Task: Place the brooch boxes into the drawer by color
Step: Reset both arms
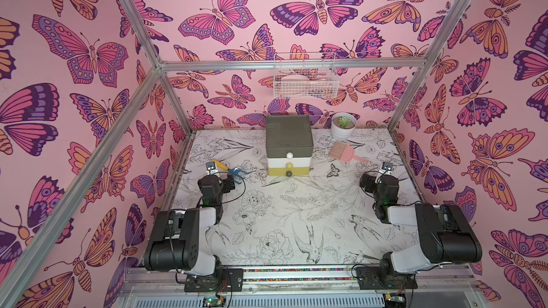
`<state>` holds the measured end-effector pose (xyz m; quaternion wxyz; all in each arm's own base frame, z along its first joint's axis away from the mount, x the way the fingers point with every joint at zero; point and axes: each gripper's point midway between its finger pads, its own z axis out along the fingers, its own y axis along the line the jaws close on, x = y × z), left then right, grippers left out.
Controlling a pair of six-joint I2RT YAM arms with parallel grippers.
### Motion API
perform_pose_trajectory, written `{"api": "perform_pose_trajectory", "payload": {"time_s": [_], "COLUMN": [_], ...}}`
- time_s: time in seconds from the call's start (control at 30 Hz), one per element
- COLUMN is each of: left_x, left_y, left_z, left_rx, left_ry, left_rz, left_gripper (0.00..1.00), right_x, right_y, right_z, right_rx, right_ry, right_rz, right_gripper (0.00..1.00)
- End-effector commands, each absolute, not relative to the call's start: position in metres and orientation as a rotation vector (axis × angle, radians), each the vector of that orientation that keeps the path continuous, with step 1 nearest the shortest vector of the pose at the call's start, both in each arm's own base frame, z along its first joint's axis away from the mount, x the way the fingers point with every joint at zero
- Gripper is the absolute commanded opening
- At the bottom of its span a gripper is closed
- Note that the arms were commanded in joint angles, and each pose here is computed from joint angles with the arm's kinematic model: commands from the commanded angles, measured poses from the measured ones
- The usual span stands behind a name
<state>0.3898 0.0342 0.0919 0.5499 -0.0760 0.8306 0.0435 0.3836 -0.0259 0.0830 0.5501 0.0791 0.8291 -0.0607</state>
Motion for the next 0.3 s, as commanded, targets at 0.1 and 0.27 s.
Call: {"api": "perform_pose_trajectory", "payload": {"time_s": [0.1, 0.27], "left_x": [0.3936, 0.3936], "left_y": [0.0321, 0.0318], "left_z": [0.0973, 0.0974], "left_rx": [-0.165, -0.163], "left_ry": [1.948, 1.948], "left_rz": [0.105, 0.105], "left_gripper": [1.0, 1.0], "right_x": [0.3908, 0.3907], "right_y": [-0.0259, -0.026], "right_z": [0.0962, 0.0956], "right_rx": [0.189, 0.188], "right_ry": [1.924, 1.927], "right_rz": [-0.133, -0.136], "right_gripper": [0.99, 0.99]}}
